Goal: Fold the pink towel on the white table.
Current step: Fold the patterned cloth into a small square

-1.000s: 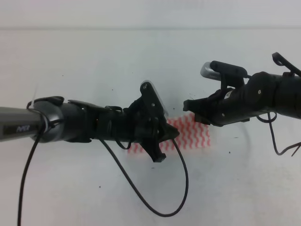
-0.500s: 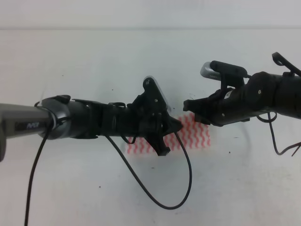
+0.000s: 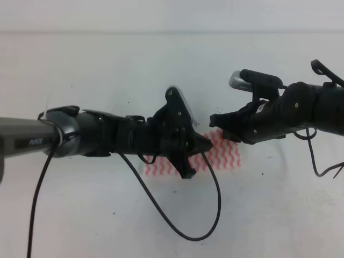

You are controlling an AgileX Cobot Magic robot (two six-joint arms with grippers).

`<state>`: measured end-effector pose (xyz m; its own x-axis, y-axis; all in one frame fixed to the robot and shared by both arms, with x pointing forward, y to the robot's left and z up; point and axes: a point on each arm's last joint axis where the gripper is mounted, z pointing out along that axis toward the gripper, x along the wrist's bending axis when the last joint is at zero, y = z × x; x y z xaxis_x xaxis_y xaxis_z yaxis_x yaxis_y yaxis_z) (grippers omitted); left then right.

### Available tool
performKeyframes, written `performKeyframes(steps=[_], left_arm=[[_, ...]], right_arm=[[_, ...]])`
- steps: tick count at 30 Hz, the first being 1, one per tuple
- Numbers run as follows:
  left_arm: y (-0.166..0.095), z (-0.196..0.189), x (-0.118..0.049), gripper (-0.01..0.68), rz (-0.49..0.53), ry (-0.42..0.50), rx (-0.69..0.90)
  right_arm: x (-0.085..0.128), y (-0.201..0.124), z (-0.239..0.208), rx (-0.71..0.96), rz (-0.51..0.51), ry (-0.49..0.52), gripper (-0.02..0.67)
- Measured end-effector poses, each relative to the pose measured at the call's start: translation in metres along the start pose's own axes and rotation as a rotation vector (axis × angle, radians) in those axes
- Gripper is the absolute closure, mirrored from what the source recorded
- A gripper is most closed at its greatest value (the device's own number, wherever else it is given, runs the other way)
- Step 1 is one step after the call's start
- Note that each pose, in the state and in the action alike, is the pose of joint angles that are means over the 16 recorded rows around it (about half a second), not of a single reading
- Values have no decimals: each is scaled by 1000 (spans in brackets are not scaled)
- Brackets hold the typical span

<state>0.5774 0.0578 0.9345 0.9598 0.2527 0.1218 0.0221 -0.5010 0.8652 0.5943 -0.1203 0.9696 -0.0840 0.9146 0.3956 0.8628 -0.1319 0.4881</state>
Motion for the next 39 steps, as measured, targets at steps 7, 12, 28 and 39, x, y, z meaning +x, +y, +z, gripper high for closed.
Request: performKeyframes(steps=[7,12,28,39], left_arm=[[-3,8,-3,678,3,-15,13],[-5,15,-2,678,1,-10,15],[-15,30,6,678,-4,10,36],[-14,30,7,678,32,16,32]], right_arm=[[0,0,0,1,0,-1,664],[0,0,1,2,-1,-1,665],[0,0,1,1,-4,-2,665],[0,0,1,1,-4,-2,665]])
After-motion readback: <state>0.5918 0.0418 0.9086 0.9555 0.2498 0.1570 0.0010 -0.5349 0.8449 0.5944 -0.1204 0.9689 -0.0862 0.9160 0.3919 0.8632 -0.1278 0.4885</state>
